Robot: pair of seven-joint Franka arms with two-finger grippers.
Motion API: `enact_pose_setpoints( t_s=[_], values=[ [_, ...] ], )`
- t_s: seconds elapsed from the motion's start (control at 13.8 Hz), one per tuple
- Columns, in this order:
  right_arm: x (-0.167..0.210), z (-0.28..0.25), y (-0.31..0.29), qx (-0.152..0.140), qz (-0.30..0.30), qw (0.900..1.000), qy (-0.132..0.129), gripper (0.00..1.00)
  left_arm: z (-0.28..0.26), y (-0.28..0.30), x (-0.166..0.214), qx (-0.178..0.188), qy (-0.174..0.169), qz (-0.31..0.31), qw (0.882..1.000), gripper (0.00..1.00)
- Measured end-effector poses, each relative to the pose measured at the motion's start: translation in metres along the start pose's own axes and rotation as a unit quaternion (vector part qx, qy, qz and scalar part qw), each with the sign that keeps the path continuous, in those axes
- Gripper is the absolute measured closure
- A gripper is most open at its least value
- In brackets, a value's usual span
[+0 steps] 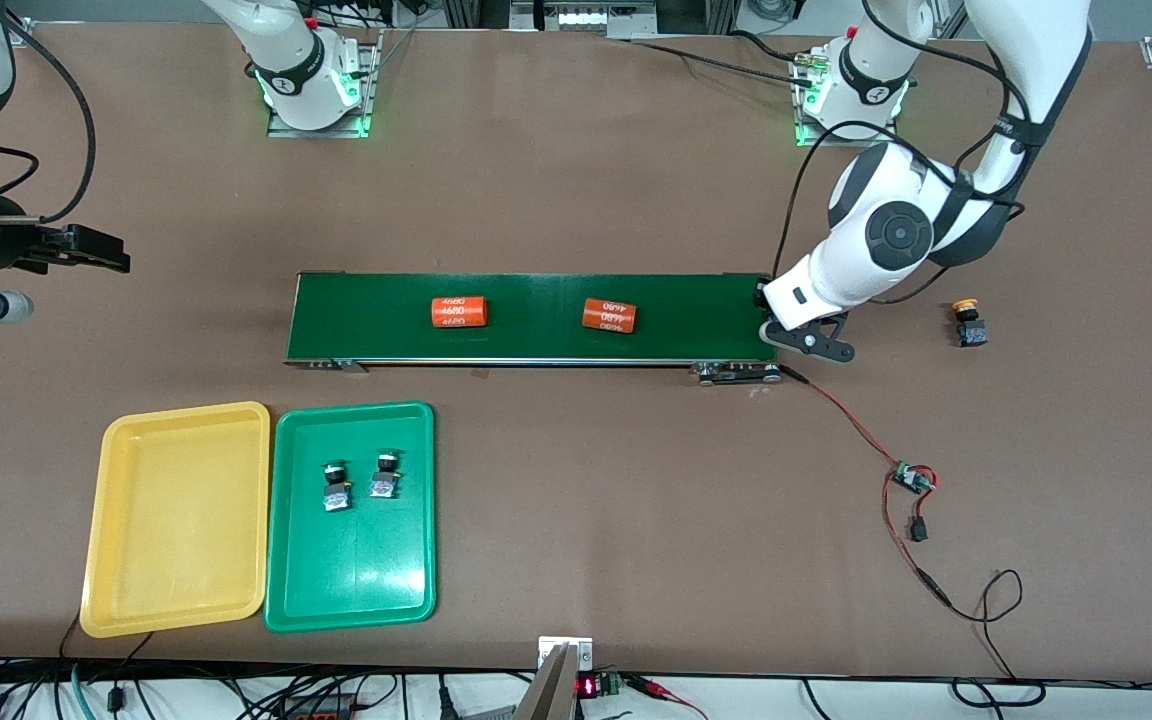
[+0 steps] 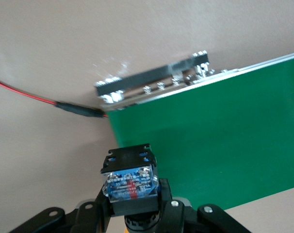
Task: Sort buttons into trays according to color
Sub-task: 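Carry the yellow-cap button with the left gripper and set it on the belt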
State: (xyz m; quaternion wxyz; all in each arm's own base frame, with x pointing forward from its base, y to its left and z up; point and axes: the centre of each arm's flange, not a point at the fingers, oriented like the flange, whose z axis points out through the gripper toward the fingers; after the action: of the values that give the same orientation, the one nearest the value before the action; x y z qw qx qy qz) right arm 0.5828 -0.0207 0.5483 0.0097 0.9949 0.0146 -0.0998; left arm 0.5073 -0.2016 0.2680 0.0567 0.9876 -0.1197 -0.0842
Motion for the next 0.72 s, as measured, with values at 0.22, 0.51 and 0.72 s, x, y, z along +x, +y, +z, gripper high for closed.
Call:
enact_pose_setpoints(
  t_s=[0.22, 0.51, 0.72],
  values=[
    [0.0, 0.0, 0.0, 0.0, 0.0, 1.0, 0.0, 0.0, 0.018, 0.026, 0.003, -0.013, -0.009, -0.008, 1.0, 0.59],
    [0.001, 0.002, 0.0, 0.0, 0.0, 1.0, -0.002, 0.0, 0.019, 0.041, 0.003, -0.013, -0.009, -0.009, 1.0, 0.58],
    [0.011, 0.02, 0.0, 0.002, -0.006, 1.0, -0.021, 0.0, 0.021, 0.04, 0.004, -0.014, -0.01, -0.009, 1.0, 0.47]
  ],
)
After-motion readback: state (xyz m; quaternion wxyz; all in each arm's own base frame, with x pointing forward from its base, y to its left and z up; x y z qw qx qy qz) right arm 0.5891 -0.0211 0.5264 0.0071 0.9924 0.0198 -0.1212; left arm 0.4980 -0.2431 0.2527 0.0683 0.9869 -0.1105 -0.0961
